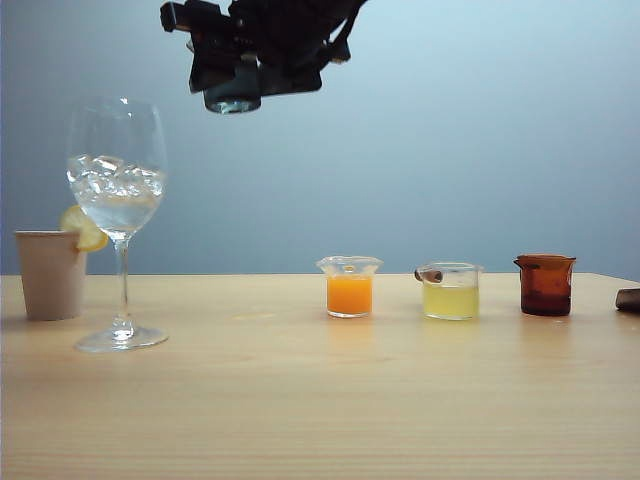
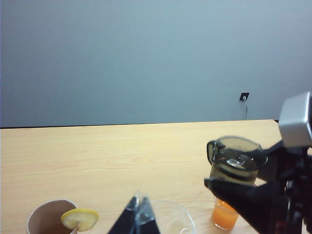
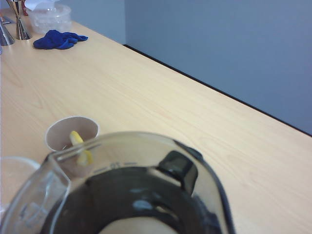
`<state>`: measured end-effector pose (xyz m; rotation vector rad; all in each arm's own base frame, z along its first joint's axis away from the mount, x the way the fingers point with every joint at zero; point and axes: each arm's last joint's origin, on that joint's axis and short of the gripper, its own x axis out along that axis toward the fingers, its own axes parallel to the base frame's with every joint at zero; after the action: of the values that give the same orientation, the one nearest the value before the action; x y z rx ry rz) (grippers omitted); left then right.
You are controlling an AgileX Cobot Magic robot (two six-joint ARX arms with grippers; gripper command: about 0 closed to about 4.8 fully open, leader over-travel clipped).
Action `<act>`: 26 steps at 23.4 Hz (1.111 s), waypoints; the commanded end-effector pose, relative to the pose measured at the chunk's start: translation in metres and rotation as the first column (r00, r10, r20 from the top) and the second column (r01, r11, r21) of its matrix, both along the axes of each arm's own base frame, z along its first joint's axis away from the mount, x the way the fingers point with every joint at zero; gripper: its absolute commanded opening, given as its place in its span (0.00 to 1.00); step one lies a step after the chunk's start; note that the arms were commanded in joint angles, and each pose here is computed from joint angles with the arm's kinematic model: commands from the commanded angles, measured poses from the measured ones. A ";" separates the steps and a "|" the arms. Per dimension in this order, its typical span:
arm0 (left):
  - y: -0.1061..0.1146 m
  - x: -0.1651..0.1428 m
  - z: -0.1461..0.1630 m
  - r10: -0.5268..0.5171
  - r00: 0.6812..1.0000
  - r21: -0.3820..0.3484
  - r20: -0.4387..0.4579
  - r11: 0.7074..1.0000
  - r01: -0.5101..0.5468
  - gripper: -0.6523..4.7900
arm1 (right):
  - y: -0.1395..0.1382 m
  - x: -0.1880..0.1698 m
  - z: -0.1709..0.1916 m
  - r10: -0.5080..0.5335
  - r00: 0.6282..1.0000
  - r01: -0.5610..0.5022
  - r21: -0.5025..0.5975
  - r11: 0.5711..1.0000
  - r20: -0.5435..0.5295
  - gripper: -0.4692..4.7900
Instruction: Pick up the first measuring cup from the left, pour the coconut rum inside into the goblet, and finally put the measuring cup back in its original place.
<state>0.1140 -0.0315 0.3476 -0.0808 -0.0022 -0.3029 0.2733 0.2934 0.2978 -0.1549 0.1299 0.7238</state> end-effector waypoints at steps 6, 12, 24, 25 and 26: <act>0.000 -0.001 0.002 0.000 1.000 -0.002 0.012 1.000 0.000 0.11 | 0.003 0.002 0.029 0.045 0.996 -0.044 -0.006 0.999 0.076 0.30; 0.000 -0.001 0.002 0.000 1.000 -0.002 0.011 1.000 0.000 0.11 | 0.007 0.005 0.038 0.059 0.994 -0.055 -0.047 0.997 0.096 0.30; -0.001 0.003 -0.013 -0.005 0.991 0.036 -0.136 0.999 0.010 0.11 | 0.010 0.008 0.037 0.070 0.992 -0.059 -0.097 0.994 0.109 0.30; -0.001 0.003 -0.016 -0.006 0.985 0.045 -0.171 0.999 0.013 0.11 | 0.010 0.008 0.036 0.076 0.990 -0.061 -0.117 0.991 0.121 0.30; -0.001 0.003 -0.017 -0.011 0.983 0.046 -0.183 0.999 0.020 0.11 | 0.010 0.008 0.036 0.079 0.989 -0.063 -0.127 0.990 0.126 0.30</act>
<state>0.1180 -0.0327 0.3292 -0.0608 0.1856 -0.2999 0.2818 0.3029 0.3263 -0.3170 0.0904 0.7732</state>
